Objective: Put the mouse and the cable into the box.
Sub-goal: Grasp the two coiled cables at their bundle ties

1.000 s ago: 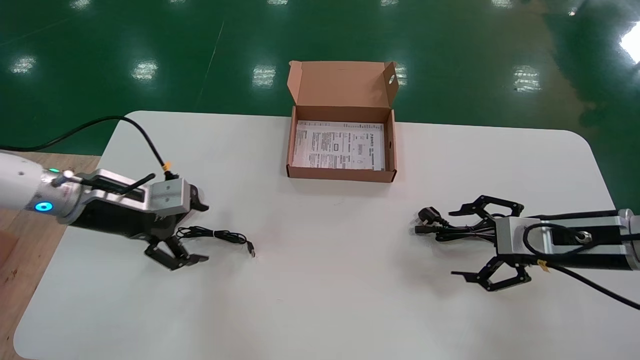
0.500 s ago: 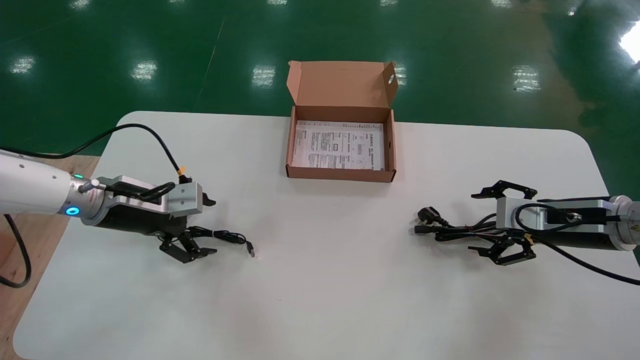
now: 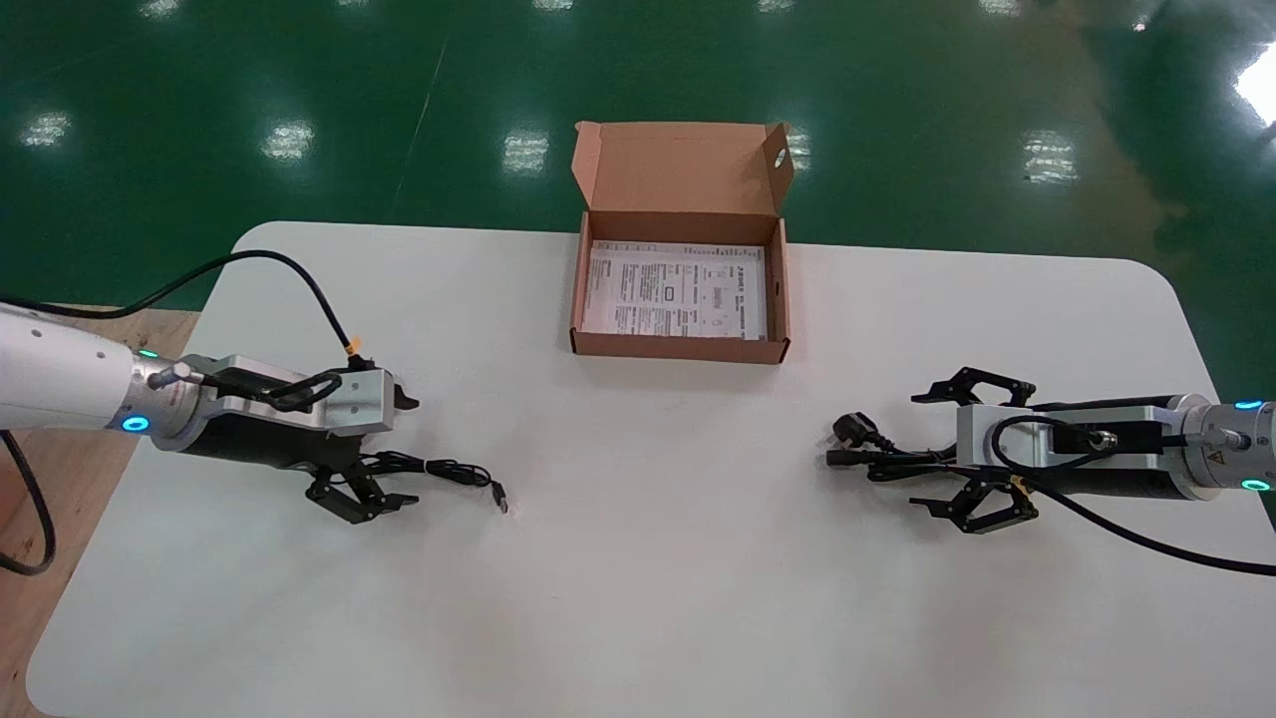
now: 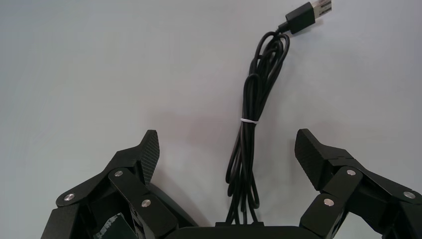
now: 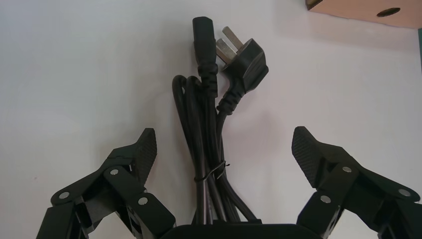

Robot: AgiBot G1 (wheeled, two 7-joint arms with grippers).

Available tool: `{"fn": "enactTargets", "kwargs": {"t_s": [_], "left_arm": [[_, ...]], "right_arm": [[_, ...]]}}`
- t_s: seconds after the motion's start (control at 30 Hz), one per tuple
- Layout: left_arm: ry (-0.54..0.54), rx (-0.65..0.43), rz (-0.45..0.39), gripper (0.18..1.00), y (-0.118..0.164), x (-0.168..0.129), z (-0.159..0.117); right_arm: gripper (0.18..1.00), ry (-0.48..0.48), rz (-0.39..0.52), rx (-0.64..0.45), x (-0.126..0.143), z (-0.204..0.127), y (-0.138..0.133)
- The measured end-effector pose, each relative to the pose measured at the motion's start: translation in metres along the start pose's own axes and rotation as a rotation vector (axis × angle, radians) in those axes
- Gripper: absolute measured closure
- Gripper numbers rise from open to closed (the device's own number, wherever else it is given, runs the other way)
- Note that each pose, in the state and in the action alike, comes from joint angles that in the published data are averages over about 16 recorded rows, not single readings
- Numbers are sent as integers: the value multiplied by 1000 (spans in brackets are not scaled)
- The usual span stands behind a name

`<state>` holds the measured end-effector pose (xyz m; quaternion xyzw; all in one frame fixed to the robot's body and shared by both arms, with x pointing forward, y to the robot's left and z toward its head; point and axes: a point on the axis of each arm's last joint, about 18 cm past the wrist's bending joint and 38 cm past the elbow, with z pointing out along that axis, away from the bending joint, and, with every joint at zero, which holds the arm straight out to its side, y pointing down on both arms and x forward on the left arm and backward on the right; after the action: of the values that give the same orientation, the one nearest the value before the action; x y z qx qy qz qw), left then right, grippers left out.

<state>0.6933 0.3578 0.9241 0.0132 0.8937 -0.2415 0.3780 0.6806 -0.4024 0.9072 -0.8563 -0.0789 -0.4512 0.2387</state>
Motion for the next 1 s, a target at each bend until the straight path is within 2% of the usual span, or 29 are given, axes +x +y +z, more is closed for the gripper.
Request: {"fn": "enactTargets", "kwargs": {"t_s": [0.33,0.5,0.7,1.0], "left_arm": [[1,2,0,216,0,0,0],[2,5,-3,257,-1,1,0],[3,8,-5,343,-1,1,0],[4,10,-6,550,-1,1,0]], "right_arm": [[220,1,1,1,0,-1,0],[276,3,2,3,0,-1,0],[371,4,4,5,0,-1,0],[574,5,5,6,0,-2,0]]}}
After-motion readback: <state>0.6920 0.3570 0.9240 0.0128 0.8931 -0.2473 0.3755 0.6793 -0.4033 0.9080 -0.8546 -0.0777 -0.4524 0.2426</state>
